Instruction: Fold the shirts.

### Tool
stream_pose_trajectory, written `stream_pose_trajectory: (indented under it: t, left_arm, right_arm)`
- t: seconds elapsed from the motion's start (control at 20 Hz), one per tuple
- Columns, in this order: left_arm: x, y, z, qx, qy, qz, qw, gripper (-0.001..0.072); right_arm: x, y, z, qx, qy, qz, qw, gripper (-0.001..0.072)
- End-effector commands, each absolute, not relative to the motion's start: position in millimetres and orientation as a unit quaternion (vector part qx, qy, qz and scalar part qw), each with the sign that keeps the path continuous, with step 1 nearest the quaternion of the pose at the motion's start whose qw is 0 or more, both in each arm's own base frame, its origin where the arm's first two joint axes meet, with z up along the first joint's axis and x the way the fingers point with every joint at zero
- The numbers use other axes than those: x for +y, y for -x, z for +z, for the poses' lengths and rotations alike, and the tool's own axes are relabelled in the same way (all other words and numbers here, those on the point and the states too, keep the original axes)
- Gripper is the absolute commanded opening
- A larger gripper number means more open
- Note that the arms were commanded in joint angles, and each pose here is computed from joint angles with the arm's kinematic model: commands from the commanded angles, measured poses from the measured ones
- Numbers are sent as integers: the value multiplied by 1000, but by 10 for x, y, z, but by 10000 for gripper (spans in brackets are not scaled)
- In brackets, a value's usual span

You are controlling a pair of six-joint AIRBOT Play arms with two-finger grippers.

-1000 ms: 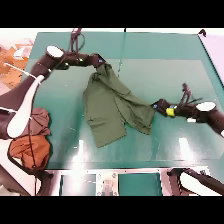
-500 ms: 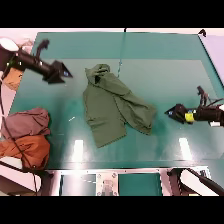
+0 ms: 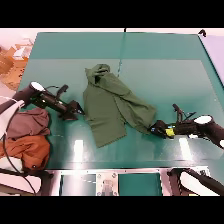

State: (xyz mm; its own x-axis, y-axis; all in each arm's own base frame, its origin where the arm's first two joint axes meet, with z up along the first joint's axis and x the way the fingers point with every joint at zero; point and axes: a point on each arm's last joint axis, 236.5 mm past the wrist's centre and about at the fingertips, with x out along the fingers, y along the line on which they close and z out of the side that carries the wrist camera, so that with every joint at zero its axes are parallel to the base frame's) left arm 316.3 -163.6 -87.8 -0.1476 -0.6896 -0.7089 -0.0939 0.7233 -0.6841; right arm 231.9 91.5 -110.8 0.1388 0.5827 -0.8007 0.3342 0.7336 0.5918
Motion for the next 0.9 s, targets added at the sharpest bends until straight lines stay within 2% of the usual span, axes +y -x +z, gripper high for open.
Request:
stream_pose_trajectory:
  t: [0.0,0.05,0.1,0.15,0.2,0.25,0.4,0.55,0.7,0.85]
  left_arm:
    - [-1756,-3113,-1218,706,244,-228,624,689]
    - [-1794,-3138,-1243,702,241,-226,631,688]
    - [-1819,-3168,-1252,697,240,-225,637,687]
    - [-1846,-3188,-1239,693,245,-226,639,628]
    - [-1867,-3199,-1221,689,245,-234,640,352]
    - [-1902,-3185,-1190,686,244,-249,639,32]
    - [-1922,-3187,-1034,685,223,-280,634,28]
    - [-1800,-3612,-333,630,196,-304,687,27]
    - [-1570,-4079,1130,502,169,-325,784,27]
    - [-1357,-4028,3092,296,92,-332,891,27]
  right_arm:
    - [1031,-2372,-1304,657,-339,88,668,214]
    - [1058,-2381,-1309,660,-335,92,666,150]
    - [1085,-2399,-1294,660,-330,97,668,48]
    - [1115,-2430,-1254,658,-326,105,670,15]
    - [1145,-2463,-1189,657,-323,115,671,15]
    - [1186,-2498,-1085,655,-323,130,671,15]
    - [1320,-2721,-511,624,-323,189,686,15]
    - [1357,-3154,611,523,-327,259,743,14]
    - [1047,-3557,2042,357,-344,280,822,14]
    - [506,-3634,3302,198,-349,248,882,15]
